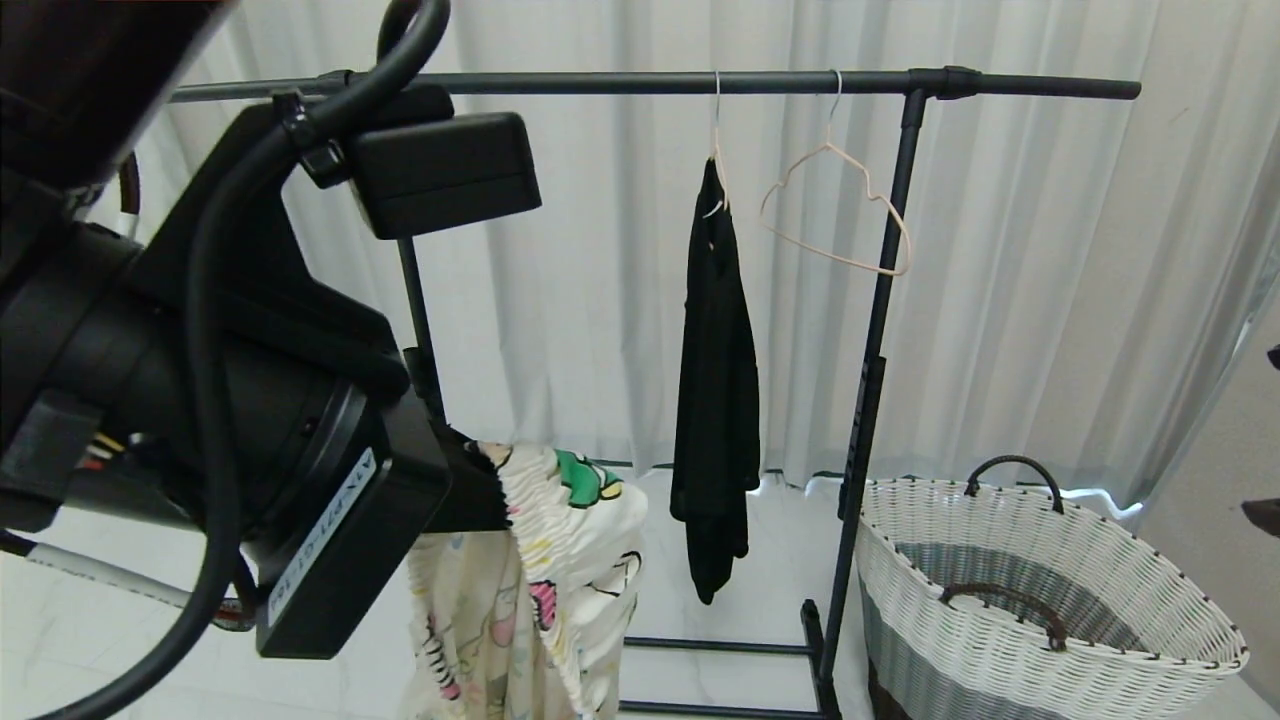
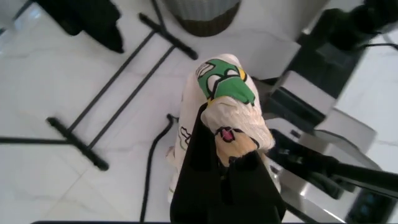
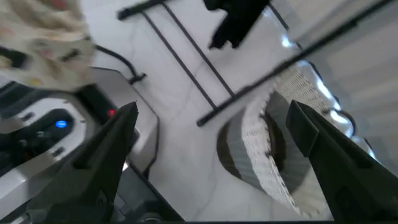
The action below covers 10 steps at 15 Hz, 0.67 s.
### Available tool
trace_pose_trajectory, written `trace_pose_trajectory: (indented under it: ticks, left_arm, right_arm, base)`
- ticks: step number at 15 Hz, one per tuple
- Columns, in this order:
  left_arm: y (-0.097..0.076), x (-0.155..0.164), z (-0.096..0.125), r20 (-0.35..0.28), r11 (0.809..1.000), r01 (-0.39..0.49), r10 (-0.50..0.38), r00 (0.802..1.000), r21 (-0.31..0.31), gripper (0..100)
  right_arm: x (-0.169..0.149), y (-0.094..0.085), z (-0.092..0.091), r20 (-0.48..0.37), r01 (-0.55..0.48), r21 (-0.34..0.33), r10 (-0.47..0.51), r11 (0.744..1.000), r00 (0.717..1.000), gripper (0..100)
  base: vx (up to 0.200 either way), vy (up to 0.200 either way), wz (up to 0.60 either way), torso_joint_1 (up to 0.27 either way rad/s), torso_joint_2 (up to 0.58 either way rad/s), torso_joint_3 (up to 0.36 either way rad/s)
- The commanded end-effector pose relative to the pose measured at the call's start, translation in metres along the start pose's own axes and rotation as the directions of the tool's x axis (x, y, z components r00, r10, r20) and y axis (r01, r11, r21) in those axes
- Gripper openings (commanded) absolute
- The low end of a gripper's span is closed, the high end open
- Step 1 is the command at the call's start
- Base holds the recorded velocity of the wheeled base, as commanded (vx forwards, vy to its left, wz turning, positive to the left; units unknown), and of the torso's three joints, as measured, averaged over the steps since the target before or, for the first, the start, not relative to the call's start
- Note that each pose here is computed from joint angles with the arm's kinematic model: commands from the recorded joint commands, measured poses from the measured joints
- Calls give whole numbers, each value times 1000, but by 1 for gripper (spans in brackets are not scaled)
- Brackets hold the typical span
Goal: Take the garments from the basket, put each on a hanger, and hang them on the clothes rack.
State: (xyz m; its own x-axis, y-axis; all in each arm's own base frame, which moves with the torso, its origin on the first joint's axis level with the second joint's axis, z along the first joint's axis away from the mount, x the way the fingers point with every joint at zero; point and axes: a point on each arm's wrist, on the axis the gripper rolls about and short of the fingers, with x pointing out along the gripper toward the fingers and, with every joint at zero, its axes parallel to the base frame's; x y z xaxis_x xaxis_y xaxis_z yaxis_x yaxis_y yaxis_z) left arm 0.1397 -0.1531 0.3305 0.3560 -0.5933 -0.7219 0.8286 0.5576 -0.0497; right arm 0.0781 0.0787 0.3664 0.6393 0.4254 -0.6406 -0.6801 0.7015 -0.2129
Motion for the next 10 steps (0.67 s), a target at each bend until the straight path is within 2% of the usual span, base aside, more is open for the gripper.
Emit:
trace_pose_trajectory:
  ticks: [1, 2, 3, 4, 5, 6, 8, 10]
  left_arm:
    - [9, -14, -23, -18, 991, -128, 128, 992, -45, 0]
    - [14, -26, -42, -8, 981, -174, 174, 985, -88, 0]
    - [19, -36, -65, -3, 962, -235, 237, 972, -137, 0]
    - [23, -45, -86, 5, 931, -317, 323, 946, -183, 0]
    - [26, -48, -103, -6, 888, -407, 415, 910, -214, 0]
    - [30, -50, -118, -11, 829, -501, 515, 857, -250, 0]
    - [37, -53, -133, -30, 714, -625, 651, 759, -315, 0]
    - [38, -58, -145, -71, 642, -674, 703, 707, -365, 0]
  right_arm:
    - [8, -13, -20, -135, 261, 38, -254, 965, 958, 100]
    - [13, -19, -32, -214, 384, 48, -366, 922, 906, 100]
    - [13, -21, -44, -237, 421, 85, -392, 903, 889, 100]
    - [18, -22, -52, -239, 439, 121, -403, 890, 883, 100]
    - [26, -22, -59, -221, 456, 153, -419, 877, 881, 100]
    - [36, -21, -66, -174, 470, 192, -441, 862, 880, 100]
    - [51, -20, -80, -108, 499, 238, -488, 833, 866, 100]
    - [56, -17, -96, -86, 512, 206, -506, 834, 858, 100]
  base:
    - [0, 0, 0, 0, 0, 0]
    - [0, 0, 0, 0, 0, 0]
    - [0, 0, 0, 0, 0, 0]
    - [0, 0, 0, 0, 0, 0]
    - [0, 0, 0, 0, 0, 0]
    - [0, 0, 0, 0, 0, 0]
    - [0, 0, 0, 0, 0, 0]
    - [0, 0, 0, 0, 0, 0]
